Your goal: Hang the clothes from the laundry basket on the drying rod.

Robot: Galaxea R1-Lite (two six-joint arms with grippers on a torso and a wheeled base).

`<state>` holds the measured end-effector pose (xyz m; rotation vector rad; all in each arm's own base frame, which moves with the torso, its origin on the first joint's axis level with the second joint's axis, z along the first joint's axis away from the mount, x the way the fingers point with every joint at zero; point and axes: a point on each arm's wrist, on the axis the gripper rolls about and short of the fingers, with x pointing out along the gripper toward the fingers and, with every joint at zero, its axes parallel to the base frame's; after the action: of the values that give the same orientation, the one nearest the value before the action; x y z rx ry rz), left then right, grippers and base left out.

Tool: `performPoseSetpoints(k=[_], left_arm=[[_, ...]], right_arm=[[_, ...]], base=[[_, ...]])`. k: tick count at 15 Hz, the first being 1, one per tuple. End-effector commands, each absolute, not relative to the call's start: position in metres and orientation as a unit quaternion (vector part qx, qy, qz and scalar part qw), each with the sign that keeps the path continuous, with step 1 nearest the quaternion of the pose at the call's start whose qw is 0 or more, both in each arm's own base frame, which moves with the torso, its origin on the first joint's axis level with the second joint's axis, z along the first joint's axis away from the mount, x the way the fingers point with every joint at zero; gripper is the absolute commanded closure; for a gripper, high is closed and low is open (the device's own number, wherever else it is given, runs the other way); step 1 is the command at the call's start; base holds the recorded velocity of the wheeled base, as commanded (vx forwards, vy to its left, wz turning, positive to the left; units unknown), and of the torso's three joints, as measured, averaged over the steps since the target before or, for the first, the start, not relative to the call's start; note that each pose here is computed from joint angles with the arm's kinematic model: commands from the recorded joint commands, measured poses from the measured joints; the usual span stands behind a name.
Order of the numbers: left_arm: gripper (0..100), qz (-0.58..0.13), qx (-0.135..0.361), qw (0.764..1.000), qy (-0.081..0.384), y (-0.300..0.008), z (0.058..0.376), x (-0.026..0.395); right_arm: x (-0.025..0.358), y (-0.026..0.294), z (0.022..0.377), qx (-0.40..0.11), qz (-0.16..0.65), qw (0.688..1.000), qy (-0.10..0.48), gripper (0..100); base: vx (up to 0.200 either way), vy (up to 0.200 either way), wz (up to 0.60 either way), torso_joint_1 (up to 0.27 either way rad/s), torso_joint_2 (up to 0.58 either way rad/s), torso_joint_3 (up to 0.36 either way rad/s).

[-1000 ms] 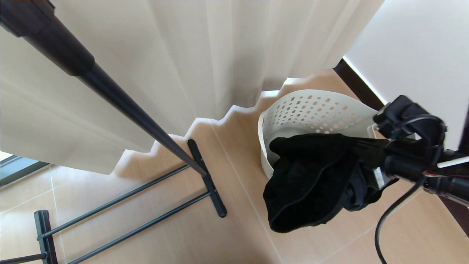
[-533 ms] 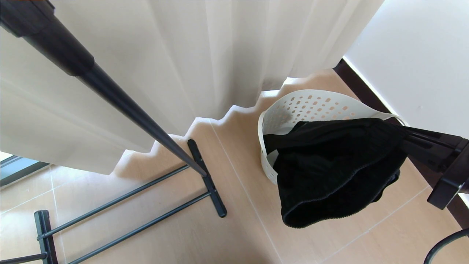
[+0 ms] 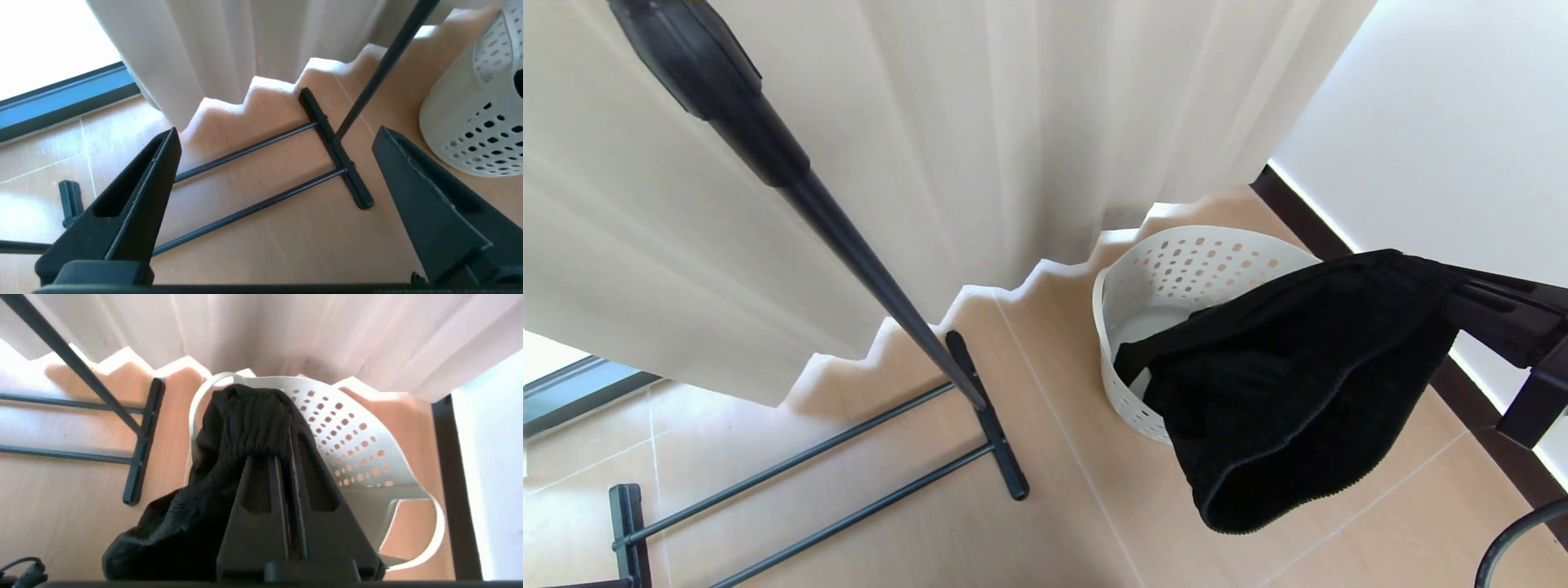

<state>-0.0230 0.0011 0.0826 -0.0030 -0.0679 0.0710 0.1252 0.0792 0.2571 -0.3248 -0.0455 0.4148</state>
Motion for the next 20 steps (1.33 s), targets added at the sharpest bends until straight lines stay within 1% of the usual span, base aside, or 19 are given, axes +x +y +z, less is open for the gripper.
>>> performPoseSetpoints(k=[1,5,7,17,18,20], left_arm=[[0,0.035,-0.002,0.999,-0.034,0.001,0.083,-0.023],[0,0.036,-0.002,0.999,-0.034,0.001,0.083,-0.023],[0,0.035,-0.002,0.999,-0.034,0.001,0.083,-0.023],[0,0.035,-0.002,0.999,-0.034,0.001,0.083,-0.023],[0,0.036,-0.002,0.999,-0.034,0.001,0.083,-0.023],[0,0.036,-0.002,0.999,-0.034,0.001,0.083,-0.023]], right_arm=[[0.129,0.08,0.255,-0.163,0.201,0.966,-0.017,100],[0.138,0.086,0.248,-0.159,0.199,0.967,-0.024,100],[0.14,0.087,0.248,-0.152,0.196,0.968,-0.042,100],[0.142,0.089,0.244,-0.155,0.198,0.967,-0.036,100],[0.145,0.09,0.242,-0.157,0.197,0.967,-0.03,100],[0.146,0.088,0.244,-0.156,0.19,0.969,-0.033,100]], base=[[0.0,0.0,0.0,0.007,0.0,0.203],[0.0,0.0,0.0,0.001,0.0,0.207],[0.0,0.0,0.0,0.002,0.0,0.2],[0.0,0.0,0.0,0.003,0.0,0.203],[0.0,0.0,0.0,0.007,-0.06,0.149],[0.0,0.0,0.0,0.027,-0.27,-0.105]])
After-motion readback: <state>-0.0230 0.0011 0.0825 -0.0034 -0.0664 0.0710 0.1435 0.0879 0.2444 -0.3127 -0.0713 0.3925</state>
